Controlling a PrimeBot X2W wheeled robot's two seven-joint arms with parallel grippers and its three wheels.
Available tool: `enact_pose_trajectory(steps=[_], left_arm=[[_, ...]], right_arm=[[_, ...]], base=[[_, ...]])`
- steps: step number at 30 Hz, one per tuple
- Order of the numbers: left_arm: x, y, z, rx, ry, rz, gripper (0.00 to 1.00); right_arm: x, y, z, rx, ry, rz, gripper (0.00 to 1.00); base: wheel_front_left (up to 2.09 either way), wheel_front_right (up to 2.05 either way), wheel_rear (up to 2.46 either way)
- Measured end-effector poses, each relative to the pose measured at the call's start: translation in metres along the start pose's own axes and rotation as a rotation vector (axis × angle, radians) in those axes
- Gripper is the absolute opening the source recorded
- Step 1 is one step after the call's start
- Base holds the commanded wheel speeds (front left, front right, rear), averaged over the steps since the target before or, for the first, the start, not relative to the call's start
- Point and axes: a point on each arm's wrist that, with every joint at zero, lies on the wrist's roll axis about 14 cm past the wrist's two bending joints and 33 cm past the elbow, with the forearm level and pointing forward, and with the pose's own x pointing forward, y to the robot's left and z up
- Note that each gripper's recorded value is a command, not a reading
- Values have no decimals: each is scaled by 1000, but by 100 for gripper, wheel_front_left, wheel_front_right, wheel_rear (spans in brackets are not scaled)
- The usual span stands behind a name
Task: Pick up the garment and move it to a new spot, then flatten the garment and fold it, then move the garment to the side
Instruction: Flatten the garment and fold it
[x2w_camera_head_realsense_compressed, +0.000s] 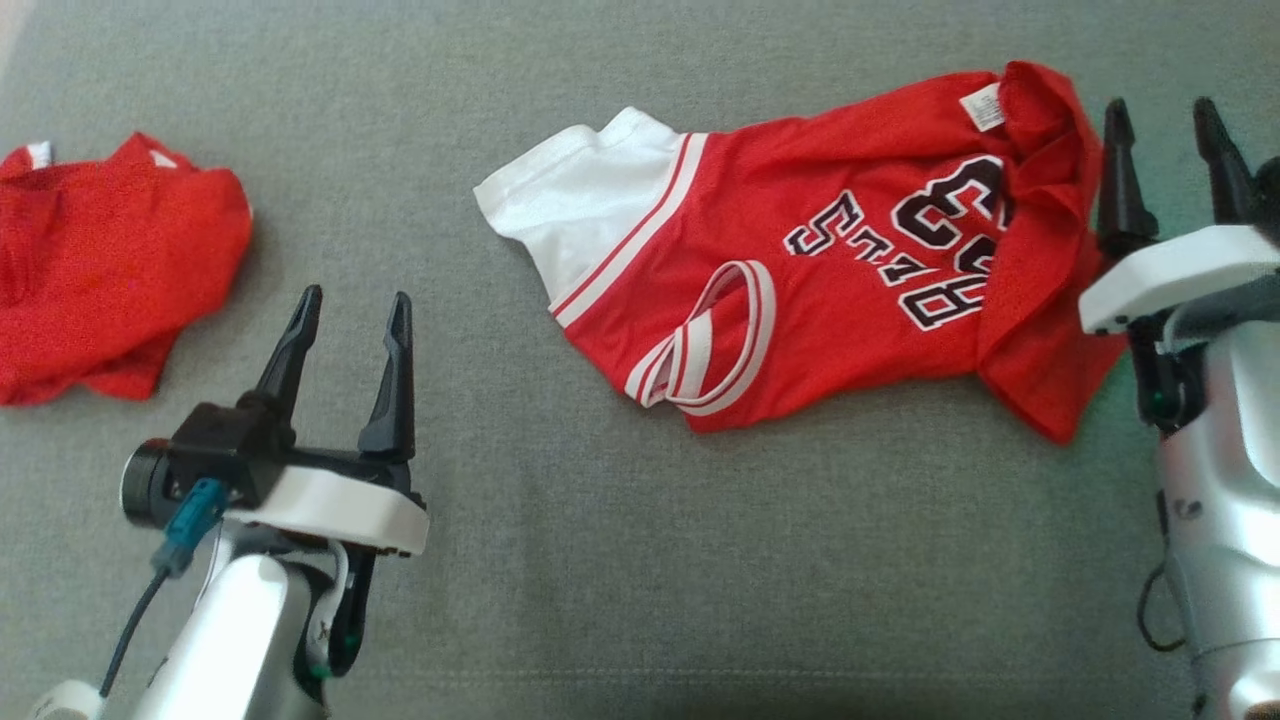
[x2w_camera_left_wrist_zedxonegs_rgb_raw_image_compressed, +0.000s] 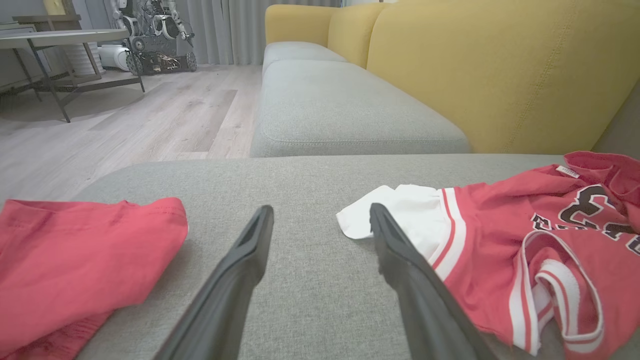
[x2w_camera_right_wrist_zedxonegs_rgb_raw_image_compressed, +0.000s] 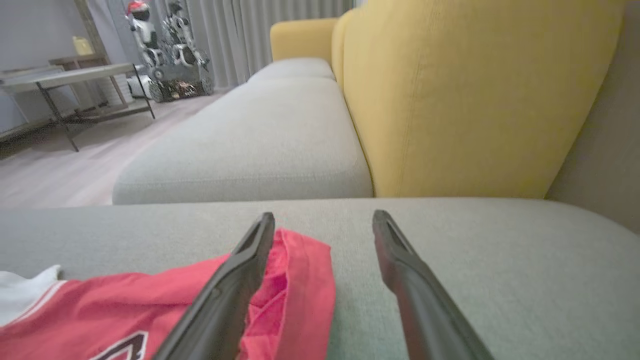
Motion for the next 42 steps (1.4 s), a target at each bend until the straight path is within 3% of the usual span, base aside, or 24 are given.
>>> enact_pose_trajectory(steps=[9,23,42], left_arm=[[-2,-8,14,0,-38,-21,100],[-31,-16,12,-5,-23,-19,100],[-37,-23,13,-8,-7,-43,100]], right_arm=[[-36,25,39,-19,-168,66,100],[-126,53,16,7,-79,84,100],[-134,61,22,21,-73,95,100]], base=[[0,0,0],[0,0,0],[0,0,0]])
